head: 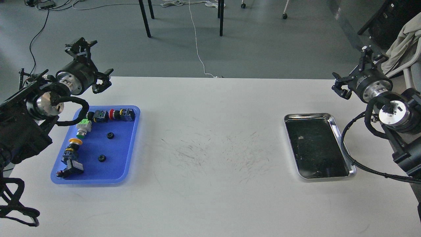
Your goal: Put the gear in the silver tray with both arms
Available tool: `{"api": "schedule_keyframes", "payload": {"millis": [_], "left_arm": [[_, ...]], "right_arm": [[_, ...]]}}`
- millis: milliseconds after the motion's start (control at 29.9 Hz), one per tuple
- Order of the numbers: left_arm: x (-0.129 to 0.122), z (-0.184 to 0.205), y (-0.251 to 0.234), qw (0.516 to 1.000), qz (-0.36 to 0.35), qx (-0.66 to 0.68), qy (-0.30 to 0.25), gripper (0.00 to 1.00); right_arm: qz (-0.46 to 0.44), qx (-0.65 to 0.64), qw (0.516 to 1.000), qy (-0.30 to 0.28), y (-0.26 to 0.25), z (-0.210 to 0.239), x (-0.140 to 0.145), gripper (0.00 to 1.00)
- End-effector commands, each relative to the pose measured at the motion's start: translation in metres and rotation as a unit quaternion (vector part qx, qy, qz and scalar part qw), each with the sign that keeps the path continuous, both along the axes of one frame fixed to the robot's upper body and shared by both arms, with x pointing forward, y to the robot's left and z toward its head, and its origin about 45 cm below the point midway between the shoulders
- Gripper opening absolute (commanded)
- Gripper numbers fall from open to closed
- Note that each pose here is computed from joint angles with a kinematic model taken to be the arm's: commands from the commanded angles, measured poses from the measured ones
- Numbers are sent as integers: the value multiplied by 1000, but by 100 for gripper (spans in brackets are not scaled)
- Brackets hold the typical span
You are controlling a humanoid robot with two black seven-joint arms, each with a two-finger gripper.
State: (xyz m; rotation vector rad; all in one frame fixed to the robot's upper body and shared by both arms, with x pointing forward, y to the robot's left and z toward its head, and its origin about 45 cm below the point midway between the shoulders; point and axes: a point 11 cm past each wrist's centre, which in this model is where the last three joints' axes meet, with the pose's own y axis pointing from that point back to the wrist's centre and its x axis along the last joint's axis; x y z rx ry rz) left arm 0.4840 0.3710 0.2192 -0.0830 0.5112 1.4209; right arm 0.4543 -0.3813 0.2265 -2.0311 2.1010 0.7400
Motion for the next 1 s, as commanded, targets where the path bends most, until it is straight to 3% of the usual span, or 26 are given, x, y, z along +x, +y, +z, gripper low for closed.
{"api": "schedule_keyframes", "payload": {"millis": [0,201,969], "left_arm": [[1,2,1,1000,2,-2,-4,99],[3,11,3,999,11,-6,-35,99],[-1,3,5,999,14,-3,-31,99]], "right_arm": [[1,0,1000,0,1,0,0,99],[4,2,1000,1,5,-2,0,99],[5,4,1000,2,6,-4,-1,99]]}}
